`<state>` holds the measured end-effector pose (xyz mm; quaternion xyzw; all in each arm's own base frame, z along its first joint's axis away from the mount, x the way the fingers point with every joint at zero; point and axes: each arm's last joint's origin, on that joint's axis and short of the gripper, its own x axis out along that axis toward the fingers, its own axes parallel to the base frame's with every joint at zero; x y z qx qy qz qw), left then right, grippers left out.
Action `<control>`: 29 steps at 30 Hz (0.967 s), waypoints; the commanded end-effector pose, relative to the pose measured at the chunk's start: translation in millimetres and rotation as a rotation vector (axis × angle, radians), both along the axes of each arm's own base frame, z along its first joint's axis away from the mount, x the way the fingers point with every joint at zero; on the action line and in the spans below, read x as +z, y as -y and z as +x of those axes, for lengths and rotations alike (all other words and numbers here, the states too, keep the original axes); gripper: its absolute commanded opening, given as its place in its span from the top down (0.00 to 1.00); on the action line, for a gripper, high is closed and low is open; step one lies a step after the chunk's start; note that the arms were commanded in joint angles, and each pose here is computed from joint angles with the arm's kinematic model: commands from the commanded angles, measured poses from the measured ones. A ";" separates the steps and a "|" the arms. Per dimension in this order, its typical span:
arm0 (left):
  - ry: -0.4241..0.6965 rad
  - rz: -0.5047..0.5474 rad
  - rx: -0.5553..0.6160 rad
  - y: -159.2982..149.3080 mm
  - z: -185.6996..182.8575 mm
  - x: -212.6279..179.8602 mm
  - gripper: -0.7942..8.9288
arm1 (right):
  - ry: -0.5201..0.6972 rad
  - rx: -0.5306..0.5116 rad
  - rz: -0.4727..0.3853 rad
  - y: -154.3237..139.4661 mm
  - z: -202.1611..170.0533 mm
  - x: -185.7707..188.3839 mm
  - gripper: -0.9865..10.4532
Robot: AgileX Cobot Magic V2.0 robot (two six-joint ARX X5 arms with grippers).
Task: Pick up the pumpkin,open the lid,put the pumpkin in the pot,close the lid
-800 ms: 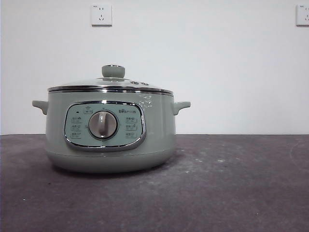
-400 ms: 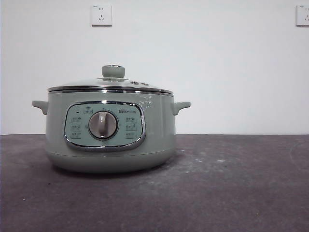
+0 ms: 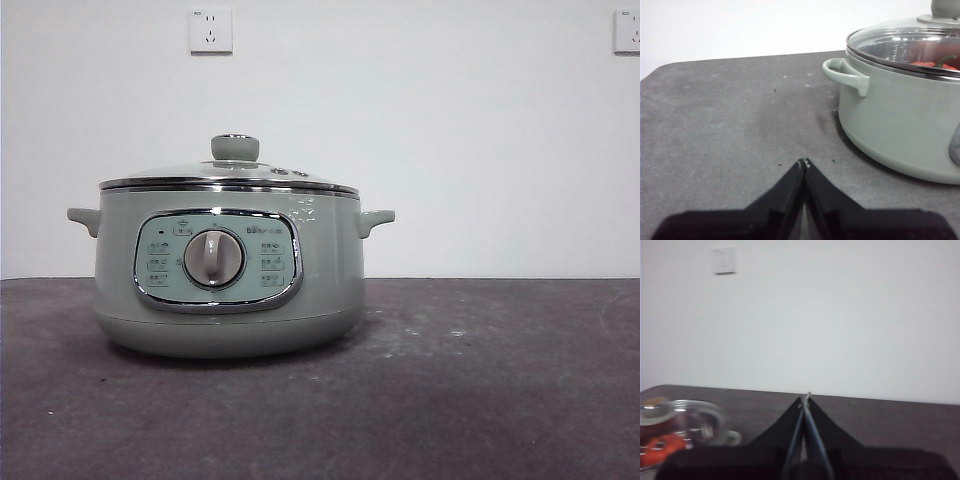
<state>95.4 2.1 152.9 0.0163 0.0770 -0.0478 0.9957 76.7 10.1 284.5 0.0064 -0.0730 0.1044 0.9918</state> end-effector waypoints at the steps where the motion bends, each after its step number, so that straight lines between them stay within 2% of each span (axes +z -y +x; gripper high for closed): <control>1: -0.012 -0.006 0.008 -0.4 0.6 -5.0 0.92 | -0.004 -0.051 0.029 1.0 7.4 -30.3 0.91; 8: -0.012 -0.006 0.008 -0.4 0.6 -5.0 0.92 | -0.058 -0.050 0.023 0.2 15.5 -84.5 0.91; 12: -0.012 -0.006 0.008 -0.4 0.6 -5.0 0.92 | -0.094 -0.050 0.018 0.0 18.0 -103.6 0.91; 22: -0.012 -0.006 0.008 -0.4 0.6 -5.0 0.92 | -0.216 -0.052 0.004 -0.2 19.9 -125.5 0.91; 27: -0.012 -0.006 0.008 -0.4 0.6 -5.0 0.92 | -0.327 -0.049 -0.008 -0.2 18.5 -136.0 0.91; 29: -0.012 -0.006 0.008 -0.4 0.6 -5.0 0.92 | -0.325 -0.048 0.002 -0.2 18.6 -135.6 0.91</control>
